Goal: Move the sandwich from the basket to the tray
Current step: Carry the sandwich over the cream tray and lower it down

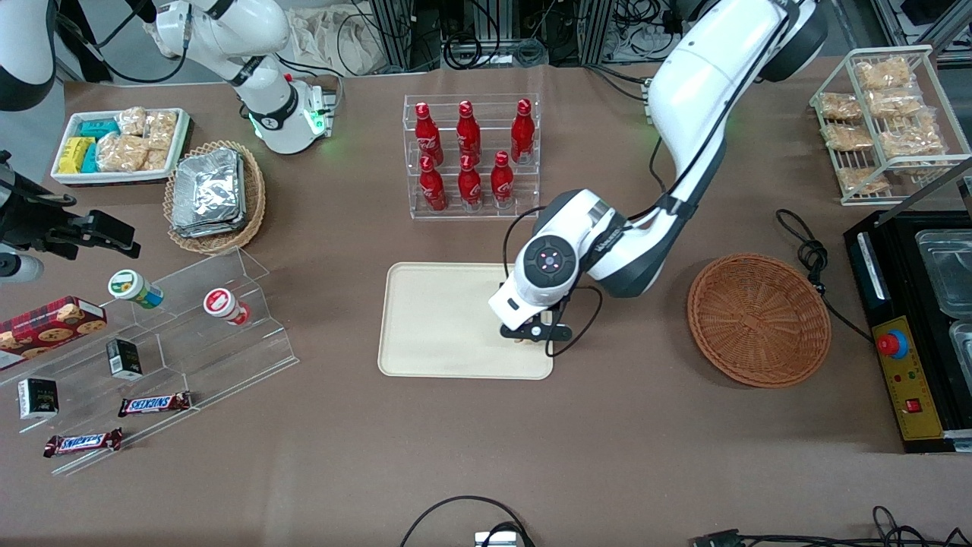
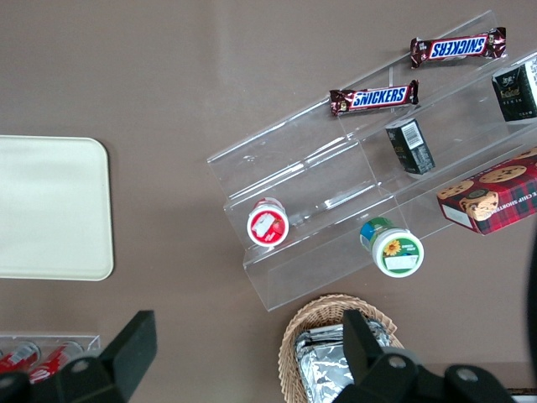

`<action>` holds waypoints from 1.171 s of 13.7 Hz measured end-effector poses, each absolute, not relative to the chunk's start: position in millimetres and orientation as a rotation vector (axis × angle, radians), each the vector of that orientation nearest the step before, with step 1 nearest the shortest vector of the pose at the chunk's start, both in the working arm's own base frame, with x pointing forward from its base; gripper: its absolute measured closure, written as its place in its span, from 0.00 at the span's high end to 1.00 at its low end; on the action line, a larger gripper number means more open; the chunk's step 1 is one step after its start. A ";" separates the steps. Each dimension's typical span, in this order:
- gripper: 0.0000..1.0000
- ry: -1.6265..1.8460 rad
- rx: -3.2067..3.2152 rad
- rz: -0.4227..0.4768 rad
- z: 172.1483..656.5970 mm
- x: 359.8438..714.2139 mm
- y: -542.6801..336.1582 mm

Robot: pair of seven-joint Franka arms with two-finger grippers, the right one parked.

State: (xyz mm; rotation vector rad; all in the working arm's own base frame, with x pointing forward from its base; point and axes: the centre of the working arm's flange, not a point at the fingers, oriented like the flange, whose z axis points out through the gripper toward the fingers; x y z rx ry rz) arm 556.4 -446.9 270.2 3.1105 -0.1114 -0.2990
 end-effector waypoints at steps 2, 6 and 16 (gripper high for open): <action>0.20 -0.100 3.104 -0.278 251.2 556.8 -452.0; 0.17 -0.086 3.103 -0.292 232.5 559.9 -450.0; 1.00 -0.040 3.113 -0.265 237.2 564.9 -448.3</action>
